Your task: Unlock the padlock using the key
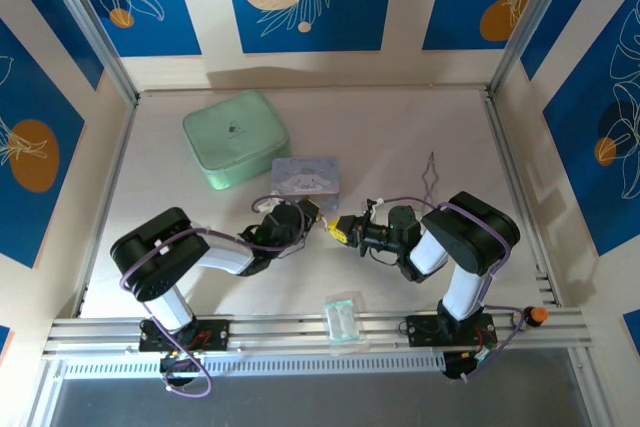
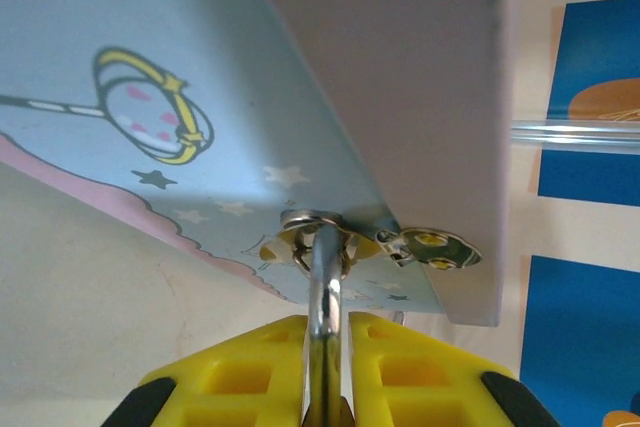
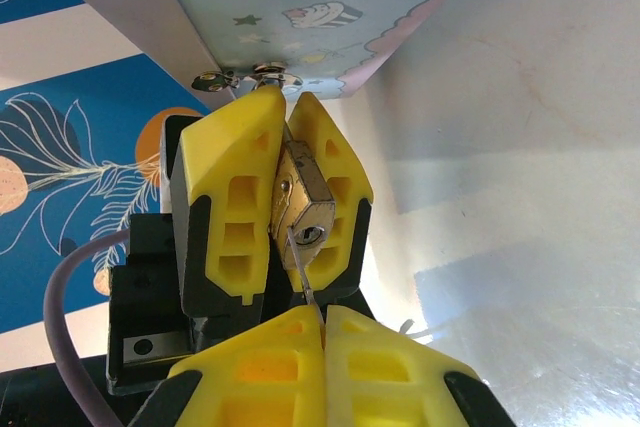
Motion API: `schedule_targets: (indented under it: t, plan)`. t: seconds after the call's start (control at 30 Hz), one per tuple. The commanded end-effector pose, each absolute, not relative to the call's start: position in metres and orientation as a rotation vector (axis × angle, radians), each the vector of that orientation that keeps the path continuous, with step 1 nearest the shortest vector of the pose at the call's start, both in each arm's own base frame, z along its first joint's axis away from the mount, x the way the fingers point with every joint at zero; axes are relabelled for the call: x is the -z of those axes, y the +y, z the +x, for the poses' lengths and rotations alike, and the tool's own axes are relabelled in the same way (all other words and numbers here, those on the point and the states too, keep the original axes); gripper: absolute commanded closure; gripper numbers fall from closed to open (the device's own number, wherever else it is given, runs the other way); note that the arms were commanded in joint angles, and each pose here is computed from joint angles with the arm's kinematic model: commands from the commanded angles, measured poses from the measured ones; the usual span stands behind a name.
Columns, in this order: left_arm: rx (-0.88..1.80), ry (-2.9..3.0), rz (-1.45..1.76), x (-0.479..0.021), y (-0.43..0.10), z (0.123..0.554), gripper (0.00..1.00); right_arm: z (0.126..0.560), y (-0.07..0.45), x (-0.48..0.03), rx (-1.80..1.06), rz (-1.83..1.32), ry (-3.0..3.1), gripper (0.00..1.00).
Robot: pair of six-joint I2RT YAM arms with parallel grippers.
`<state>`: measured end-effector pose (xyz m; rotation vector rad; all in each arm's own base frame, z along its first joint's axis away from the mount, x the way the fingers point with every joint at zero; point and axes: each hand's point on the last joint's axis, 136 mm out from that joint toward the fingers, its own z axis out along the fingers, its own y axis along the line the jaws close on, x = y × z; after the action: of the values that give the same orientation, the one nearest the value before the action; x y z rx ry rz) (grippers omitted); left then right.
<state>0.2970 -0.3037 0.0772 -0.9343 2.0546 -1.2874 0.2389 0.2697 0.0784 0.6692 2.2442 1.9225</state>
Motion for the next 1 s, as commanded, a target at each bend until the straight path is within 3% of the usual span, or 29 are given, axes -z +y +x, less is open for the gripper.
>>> schedule_targets:
  t: [0.0, 0.97]
  plan:
    - [1.422, 1.956, -0.928, -0.106, -0.313, 0.305, 0.96, 0.239, 0.272, -0.074, -1.918, 0.672, 2.257, 1.00]
    - [1.420, 1.961, -0.895, -0.112, -0.314, 0.315, 0.97, 0.241, 0.275, -0.084, -1.970, 0.665, 2.248, 1.00]
